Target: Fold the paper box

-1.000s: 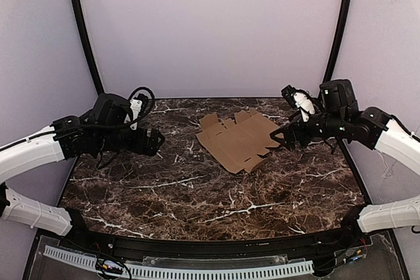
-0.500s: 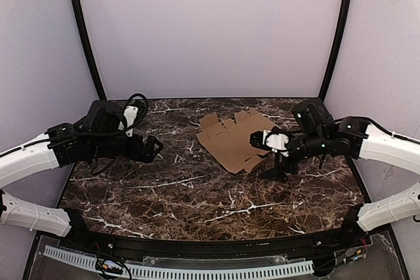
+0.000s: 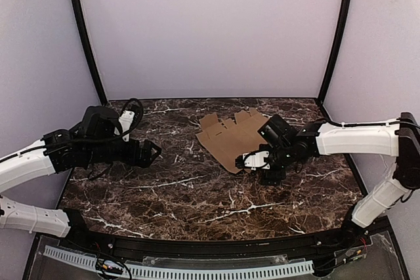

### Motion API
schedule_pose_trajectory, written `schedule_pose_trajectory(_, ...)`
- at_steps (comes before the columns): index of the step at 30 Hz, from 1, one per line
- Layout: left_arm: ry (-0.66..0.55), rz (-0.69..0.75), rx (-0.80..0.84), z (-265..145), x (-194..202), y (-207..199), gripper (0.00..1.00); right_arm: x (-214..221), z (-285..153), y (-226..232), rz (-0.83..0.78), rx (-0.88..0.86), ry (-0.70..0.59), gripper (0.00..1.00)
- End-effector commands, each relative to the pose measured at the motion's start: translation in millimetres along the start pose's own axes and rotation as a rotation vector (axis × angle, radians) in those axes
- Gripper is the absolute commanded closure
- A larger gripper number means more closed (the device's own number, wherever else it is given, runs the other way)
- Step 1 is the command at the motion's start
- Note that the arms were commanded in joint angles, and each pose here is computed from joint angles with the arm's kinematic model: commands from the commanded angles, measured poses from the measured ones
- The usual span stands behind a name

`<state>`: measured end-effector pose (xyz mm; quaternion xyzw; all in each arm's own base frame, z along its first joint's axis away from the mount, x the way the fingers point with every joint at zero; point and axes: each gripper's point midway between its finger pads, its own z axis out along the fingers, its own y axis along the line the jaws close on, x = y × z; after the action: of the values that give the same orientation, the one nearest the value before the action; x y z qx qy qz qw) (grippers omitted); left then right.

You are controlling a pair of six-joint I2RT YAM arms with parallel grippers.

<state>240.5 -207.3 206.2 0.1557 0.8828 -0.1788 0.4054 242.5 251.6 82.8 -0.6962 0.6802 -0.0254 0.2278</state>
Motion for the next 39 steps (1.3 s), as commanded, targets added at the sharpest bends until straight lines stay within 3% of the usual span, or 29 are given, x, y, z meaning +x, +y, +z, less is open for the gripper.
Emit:
schedule_pose_trajectory(1,0.002,-0.002,0.024,-2,6,-3,0.00,-10,3,-29,-0.025,0.084,0.000,0.17)
schedule_pose_trajectory(20,-0.013,0.011,0.014,-7,3,0,0.00,-4,35,-33,-0.011,0.037,0.050,0.59)
schedule_pose_trajectory(28,-0.020,0.011,0.008,-10,0,1,0.00,-13,31,-31,-0.005,0.010,0.035,1.00)
schedule_pose_trajectory(33,-0.037,0.011,-0.006,-16,-3,4,0.00,-27,25,-25,-0.003,-0.002,0.018,1.00)
schedule_pose_trajectory(39,-0.058,0.013,-0.009,-24,-8,6,0.00,-62,17,-28,0.119,-0.018,-0.009,1.00)
